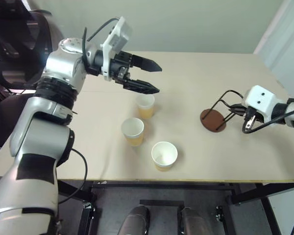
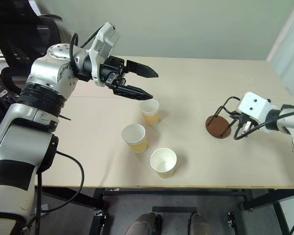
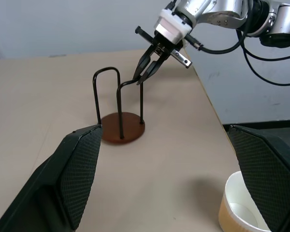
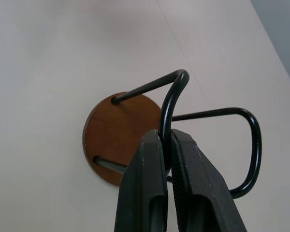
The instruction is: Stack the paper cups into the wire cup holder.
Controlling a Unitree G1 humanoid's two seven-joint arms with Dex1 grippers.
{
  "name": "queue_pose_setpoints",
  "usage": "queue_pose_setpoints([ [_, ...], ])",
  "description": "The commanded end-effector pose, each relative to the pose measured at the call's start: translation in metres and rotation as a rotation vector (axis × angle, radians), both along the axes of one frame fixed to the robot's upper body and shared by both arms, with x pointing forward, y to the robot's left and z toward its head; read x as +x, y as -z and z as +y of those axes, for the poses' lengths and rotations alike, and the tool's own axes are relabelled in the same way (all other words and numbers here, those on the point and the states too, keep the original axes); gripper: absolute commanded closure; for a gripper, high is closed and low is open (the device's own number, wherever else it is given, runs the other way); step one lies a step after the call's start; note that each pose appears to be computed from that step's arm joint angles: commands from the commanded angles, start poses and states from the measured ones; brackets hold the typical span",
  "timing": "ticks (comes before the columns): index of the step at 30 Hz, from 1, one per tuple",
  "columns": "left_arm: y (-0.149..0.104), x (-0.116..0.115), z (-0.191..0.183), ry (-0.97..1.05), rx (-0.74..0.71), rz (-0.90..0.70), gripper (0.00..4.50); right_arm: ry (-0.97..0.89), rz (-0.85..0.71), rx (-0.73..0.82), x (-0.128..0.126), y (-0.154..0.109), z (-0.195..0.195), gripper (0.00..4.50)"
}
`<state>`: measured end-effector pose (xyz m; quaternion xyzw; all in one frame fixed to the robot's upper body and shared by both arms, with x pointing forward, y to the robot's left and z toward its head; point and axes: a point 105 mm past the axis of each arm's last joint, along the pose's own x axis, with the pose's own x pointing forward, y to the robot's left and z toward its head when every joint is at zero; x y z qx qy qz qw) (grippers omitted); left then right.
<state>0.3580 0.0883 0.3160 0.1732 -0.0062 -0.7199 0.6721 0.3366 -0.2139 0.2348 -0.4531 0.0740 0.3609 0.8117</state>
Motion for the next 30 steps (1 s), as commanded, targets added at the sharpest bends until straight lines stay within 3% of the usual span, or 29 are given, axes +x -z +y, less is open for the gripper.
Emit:
queue_pose_setpoints([
  [1, -0.018, -0.008, -0.003, 0.048, -0.017, -0.061, 0.0, -0.108, -0.074, -0.072, -0.008, -0.032, 0.022, 4.46],
  [5, -0.017, -0.008, -0.004, 0.054, -0.018, -0.057, 0.0, -0.217, -0.106, -0.167, -0.01, -0.042, 0.044, 4.46],
  [12, -0.017, -0.009, -0.001, 0.05, -0.016, -0.05, 0.0, -0.294, -0.088, -0.262, -0.015, -0.033, 0.056, 4.46],
  [30, -0.017, -0.009, 0.001, 0.043, -0.012, -0.045, 0.0, -0.359, -0.018, -0.302, -0.025, -0.014, 0.067, 4.46],
])
